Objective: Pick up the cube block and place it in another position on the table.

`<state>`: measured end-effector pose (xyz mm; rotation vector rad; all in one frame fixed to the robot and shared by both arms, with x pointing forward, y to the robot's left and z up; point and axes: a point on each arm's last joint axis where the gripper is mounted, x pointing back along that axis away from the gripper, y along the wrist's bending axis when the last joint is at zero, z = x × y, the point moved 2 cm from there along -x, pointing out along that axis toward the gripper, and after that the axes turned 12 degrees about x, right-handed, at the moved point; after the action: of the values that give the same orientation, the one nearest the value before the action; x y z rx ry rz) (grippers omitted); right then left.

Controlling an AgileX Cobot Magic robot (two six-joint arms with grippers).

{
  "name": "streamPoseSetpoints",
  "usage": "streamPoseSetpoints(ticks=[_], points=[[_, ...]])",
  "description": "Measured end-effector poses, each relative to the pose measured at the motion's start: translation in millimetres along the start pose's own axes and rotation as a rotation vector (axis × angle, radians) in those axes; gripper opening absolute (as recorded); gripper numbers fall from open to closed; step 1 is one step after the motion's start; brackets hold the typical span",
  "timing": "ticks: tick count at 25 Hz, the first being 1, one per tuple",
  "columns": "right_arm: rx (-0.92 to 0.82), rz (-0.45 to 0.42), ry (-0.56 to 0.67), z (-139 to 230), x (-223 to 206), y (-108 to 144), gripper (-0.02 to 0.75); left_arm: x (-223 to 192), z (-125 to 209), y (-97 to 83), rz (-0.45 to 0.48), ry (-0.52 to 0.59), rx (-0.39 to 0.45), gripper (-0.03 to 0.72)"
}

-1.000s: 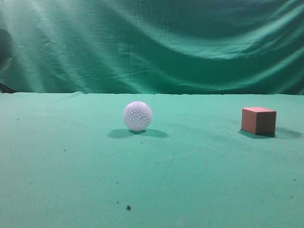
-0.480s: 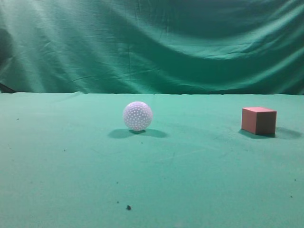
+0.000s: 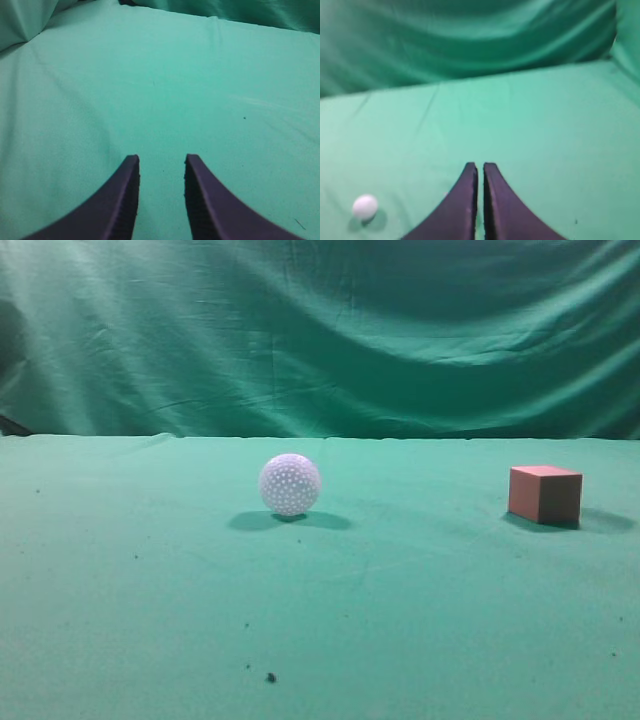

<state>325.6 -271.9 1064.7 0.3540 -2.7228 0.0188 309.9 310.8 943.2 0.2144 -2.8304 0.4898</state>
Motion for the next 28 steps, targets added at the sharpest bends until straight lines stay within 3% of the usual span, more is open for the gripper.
streamPoseSetpoints(ticks=[4,7,12,19,23,24,25,28], points=[[0.015,-0.053,0.167,8,-19,1,0.0,0,0,0.0,0.0,0.0,0.0,0.262],[0.139,-0.155,0.263,8,-25,9,0.0,0,0,0.0,0.0,0.0,0.0,0.262],[0.206,-0.291,0.476,1,-43,20,0.0,0,0,0.0,0.0,0.0,0.0,0.262],[0.295,-0.229,0.72,-10,-88,27,0.0,0,0,0.0,0.0,0.0,0.0,0.262],[0.379,-0.257,0.811,-9,-117,45,0.0,0,0,0.0,0.0,0.0,0.0,0.262],[0.39,-0.264,0.836,-8,-125,49,0.048,0,0,0.0,0.0,0.0,0.0,0.262],[0.399,-0.27,0.86,-6,-134,53,0.048,0,0,0.0,0.0,0.0,0.0,0.262],[0.406,-0.272,0.924,-2,-158,59,0.246,0,0,0.0,0.0,0.0,0.0,0.262]])
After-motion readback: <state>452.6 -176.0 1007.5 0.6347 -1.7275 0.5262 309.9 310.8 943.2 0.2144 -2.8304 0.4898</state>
